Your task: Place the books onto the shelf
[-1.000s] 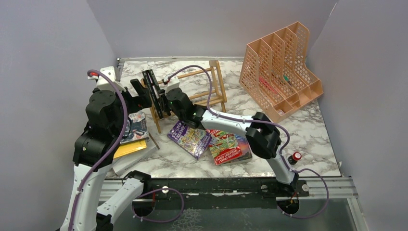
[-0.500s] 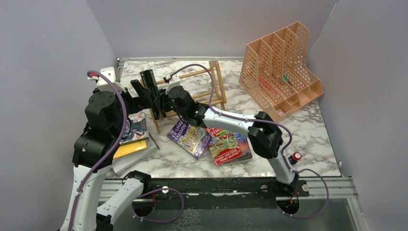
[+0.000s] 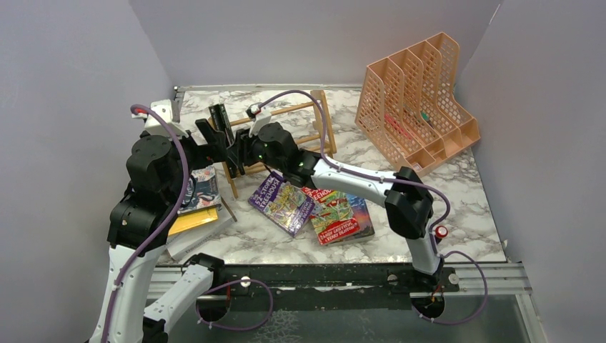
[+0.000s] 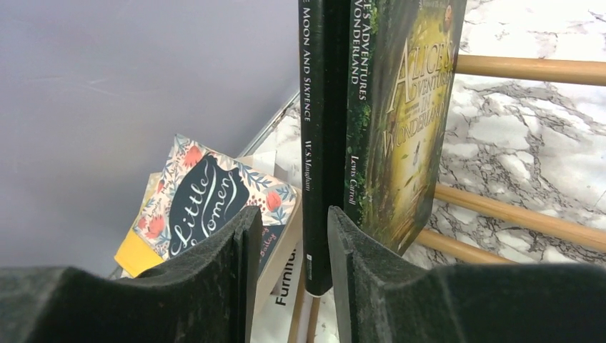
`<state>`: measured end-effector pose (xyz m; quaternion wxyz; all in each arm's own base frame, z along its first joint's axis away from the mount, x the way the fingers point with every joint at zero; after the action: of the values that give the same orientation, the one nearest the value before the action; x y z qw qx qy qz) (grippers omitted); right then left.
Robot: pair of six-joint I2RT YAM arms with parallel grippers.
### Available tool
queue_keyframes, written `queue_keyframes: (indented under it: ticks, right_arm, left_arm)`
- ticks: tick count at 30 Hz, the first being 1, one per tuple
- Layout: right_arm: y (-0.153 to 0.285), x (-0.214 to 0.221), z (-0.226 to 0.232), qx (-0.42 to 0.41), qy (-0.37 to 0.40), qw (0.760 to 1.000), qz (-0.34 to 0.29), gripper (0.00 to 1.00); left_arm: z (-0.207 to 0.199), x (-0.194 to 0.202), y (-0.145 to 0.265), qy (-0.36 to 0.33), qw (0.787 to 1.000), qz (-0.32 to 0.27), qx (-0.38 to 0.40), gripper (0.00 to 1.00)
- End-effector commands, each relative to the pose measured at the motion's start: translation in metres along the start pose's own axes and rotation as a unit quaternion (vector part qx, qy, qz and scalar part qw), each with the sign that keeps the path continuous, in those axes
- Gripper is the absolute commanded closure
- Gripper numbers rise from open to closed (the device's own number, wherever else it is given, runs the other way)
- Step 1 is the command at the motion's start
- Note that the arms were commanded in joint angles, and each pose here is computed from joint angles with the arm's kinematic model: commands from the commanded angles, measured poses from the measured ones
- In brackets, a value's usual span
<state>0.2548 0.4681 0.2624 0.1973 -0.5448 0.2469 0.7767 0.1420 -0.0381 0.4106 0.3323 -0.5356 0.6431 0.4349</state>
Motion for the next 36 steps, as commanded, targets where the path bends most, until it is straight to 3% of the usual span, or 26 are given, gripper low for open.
queue_keyframes:
  ticks: [1,12,23,28,33,36]
  right_arm:
    - [0.006,-0.007,-0.001,-0.008,-0.009,1.000,-0.001,0.54]
    - [0.044,-0.009,-0.013,0.026,-0.001,0.999,0.042,0.42]
    - [0.138,-0.022,-0.095,0.193,0.031,0.977,0.086,0.30]
    - [0.171,-0.025,-0.128,0.274,0.015,0.957,0.093,0.26]
    - [0.180,-0.019,-0.152,0.287,-0.009,0.953,0.101,0.26]
    - [0.176,-0.015,-0.162,0.283,-0.017,0.952,0.111,0.26]
  left_arm:
    - [-0.002,0.003,0.001,0.005,1.000,0.011,0.016,0.04]
    - [0.004,0.018,-0.001,-0.005,0.999,0.040,0.014,0.04]
    - [0.021,0.074,-0.026,0.002,0.991,0.128,-0.028,0.06]
    - [0.047,0.100,-0.046,-0.011,0.977,0.135,-0.168,0.32]
    - [0.049,0.118,-0.065,-0.007,0.973,0.155,-0.172,0.40]
    - [0.050,0.120,-0.078,-0.008,0.973,0.150,-0.175,0.51]
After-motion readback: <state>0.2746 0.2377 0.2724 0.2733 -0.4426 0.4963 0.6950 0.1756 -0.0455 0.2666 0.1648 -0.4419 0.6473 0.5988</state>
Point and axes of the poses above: each gripper's point midway between its finger pads, its own y axis back along the fingers, its own z axis along the line the jaws close on, x = y × z, the point moved 10 cm from there along y, back along the fingers, and after that the axes turned 9 degrees about y, right-handed, at the moved point
